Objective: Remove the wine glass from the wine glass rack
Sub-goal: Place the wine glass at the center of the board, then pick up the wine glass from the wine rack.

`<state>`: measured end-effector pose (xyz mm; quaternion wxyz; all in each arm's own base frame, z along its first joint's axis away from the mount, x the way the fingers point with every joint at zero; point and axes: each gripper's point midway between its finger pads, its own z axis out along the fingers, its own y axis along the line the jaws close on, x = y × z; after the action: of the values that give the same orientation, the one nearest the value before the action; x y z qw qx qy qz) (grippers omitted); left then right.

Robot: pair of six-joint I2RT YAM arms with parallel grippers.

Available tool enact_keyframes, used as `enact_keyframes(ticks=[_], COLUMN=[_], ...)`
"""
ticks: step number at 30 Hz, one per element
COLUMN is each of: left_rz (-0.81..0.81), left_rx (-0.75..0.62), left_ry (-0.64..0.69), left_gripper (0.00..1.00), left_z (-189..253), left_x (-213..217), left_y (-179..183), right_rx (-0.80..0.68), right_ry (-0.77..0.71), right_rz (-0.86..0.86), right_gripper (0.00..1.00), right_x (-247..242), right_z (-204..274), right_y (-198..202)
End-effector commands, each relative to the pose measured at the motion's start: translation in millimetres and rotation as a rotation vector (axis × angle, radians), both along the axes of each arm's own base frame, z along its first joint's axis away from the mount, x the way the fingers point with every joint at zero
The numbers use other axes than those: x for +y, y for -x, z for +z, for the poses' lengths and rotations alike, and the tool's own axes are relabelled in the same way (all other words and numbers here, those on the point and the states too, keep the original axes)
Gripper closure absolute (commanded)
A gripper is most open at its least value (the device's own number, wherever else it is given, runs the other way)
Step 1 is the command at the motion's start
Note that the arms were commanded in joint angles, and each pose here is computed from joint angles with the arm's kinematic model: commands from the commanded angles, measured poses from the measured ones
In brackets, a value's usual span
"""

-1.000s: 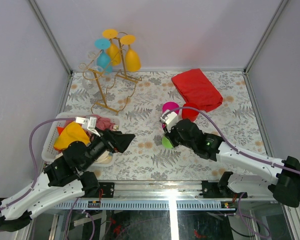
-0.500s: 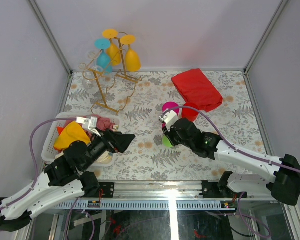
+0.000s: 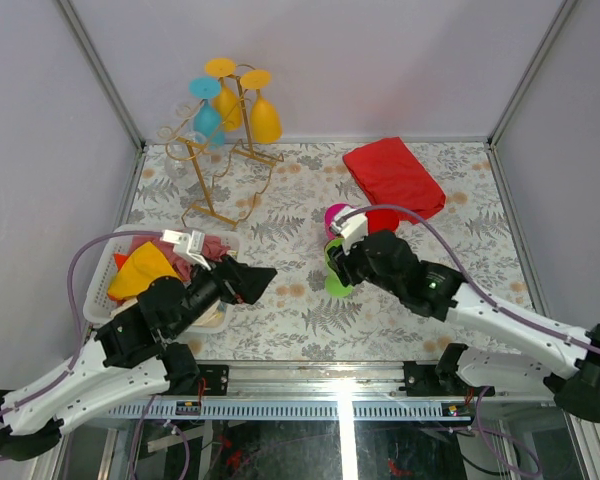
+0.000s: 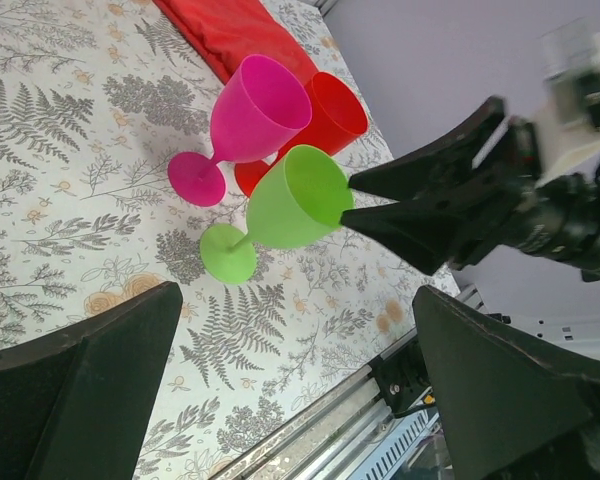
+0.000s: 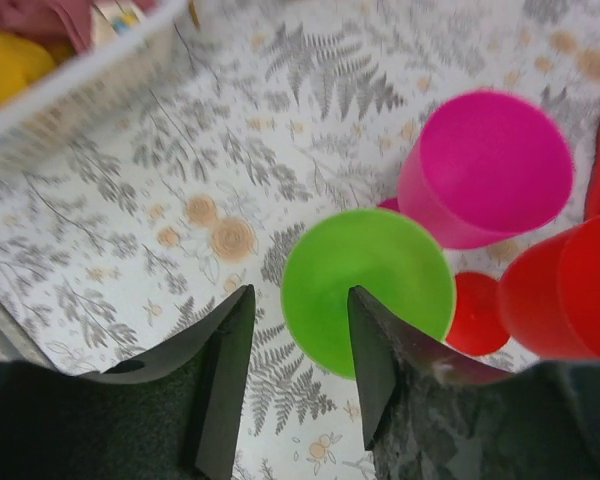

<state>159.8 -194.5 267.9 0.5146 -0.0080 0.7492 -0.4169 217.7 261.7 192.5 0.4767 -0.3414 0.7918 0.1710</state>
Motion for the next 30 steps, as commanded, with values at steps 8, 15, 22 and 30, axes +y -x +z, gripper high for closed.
enact_keyframes(ticks=[8,15,22,30], left_rz=[0.077,0.064,0.095,0.219], left_rx=[-0.146,-0.16,-0.169,-0.097], left_ry=[-0.078,-0.105,-0.006,0.07], left_gripper=[0.0,0.0,0.0,0.0], left_z=[73,133,172,174], left_x=[-24,-28,-10,35], left_y=[-41,-109,-184,-286], right_rx=[-0.274,-0.217,-0.195,-0.186], right_ry=[-0.363,-0.372,-0.42,-0.377], right_rz=[-0.205,-0.193,-0.114,-0.08], right_gripper=[0.17,0.11,0.11,0.09], right_x=[-58,-67,-63,-63], right_z=[127,105,102,100], right_y=[2,16,32,36])
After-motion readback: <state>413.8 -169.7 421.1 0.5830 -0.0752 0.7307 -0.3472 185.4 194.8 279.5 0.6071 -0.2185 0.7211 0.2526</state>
